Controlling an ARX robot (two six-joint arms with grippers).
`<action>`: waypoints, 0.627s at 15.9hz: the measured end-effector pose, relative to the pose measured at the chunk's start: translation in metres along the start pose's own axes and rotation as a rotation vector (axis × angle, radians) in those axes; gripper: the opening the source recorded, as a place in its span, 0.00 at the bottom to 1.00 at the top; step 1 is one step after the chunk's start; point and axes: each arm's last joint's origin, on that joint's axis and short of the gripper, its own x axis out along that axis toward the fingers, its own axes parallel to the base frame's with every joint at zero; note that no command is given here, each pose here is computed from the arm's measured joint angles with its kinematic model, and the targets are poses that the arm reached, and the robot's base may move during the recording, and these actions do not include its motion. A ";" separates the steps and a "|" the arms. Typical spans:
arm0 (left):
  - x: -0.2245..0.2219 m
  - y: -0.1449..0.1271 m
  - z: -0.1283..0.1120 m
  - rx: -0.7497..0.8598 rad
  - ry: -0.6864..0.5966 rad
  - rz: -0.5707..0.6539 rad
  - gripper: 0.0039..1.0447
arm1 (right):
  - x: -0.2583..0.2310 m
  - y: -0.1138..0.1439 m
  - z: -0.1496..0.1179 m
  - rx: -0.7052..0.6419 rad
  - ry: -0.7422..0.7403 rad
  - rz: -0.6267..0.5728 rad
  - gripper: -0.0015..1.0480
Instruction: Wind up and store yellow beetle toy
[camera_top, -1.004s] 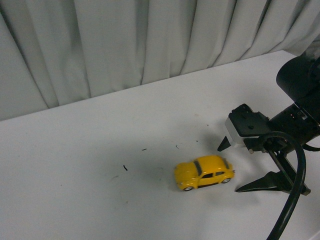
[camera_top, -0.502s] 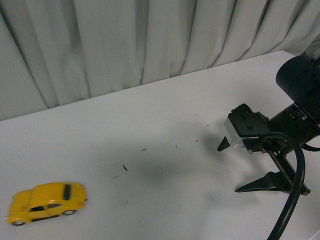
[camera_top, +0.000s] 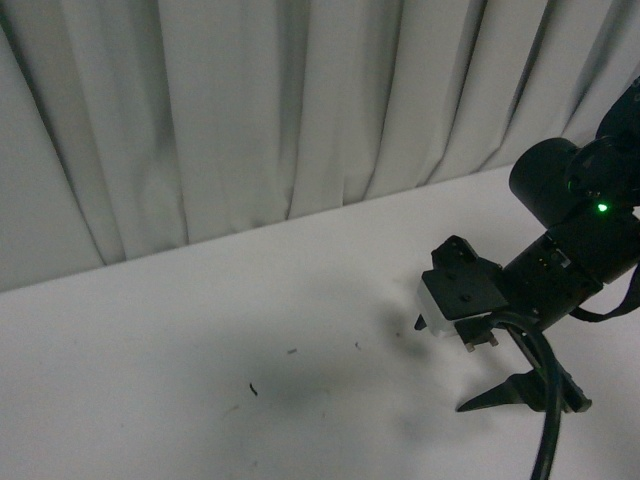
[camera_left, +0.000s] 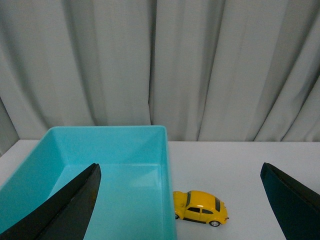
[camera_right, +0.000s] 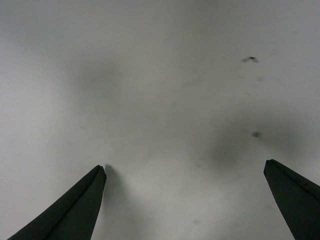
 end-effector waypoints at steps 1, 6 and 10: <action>0.000 0.000 0.000 0.000 0.000 0.000 0.94 | -0.011 -0.017 0.004 -0.038 0.024 -0.037 0.93; 0.000 0.000 0.000 0.000 0.000 0.000 0.94 | -0.061 -0.070 0.032 -0.170 0.078 -0.215 0.93; 0.000 0.000 0.000 0.000 0.000 0.000 0.94 | -0.073 -0.079 0.055 -0.252 0.092 -0.271 0.93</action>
